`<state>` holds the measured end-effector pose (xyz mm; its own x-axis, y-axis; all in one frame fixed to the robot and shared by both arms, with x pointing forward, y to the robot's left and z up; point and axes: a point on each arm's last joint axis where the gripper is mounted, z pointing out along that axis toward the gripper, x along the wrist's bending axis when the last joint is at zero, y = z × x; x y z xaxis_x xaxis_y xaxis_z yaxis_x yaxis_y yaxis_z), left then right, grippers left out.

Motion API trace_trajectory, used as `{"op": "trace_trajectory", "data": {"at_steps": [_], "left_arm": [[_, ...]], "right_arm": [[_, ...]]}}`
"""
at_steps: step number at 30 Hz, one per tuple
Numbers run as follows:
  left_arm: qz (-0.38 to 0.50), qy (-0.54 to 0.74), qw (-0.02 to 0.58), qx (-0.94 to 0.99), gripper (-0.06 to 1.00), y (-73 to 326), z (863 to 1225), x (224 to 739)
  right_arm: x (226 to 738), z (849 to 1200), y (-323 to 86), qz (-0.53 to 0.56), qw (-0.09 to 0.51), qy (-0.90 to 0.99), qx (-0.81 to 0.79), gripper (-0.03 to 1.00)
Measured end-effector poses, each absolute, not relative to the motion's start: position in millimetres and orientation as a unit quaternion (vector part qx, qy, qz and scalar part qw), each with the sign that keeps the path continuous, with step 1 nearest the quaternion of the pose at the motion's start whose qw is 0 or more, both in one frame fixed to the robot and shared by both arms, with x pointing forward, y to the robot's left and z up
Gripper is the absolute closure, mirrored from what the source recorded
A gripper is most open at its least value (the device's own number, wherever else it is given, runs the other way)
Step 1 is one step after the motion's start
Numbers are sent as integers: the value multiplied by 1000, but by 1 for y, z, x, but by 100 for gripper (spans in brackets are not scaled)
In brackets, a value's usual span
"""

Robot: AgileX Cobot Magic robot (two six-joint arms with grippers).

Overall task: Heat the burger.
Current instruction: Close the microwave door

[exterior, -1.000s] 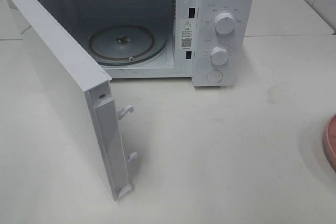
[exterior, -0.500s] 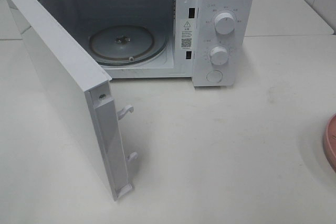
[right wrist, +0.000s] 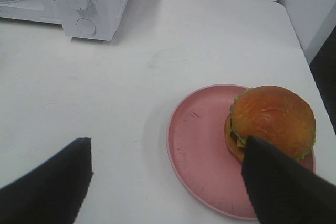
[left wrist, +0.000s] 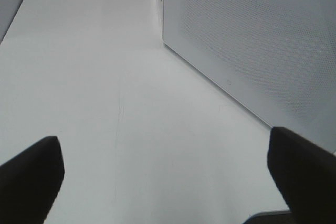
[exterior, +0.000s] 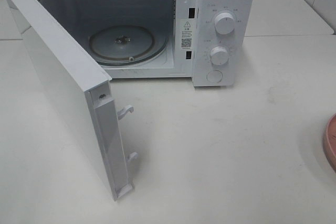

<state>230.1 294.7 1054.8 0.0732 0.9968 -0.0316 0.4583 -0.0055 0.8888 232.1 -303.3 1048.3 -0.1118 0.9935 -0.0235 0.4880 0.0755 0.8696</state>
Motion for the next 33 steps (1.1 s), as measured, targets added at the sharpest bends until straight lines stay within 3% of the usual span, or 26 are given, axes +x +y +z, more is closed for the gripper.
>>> {"op": "trace_trajectory", "data": {"at_steps": [33], "left_arm": [[344,587,392,620,-3,294,1055,230]], "right_arm": [[232,1048,-303,369,343,648,571,21]]}}
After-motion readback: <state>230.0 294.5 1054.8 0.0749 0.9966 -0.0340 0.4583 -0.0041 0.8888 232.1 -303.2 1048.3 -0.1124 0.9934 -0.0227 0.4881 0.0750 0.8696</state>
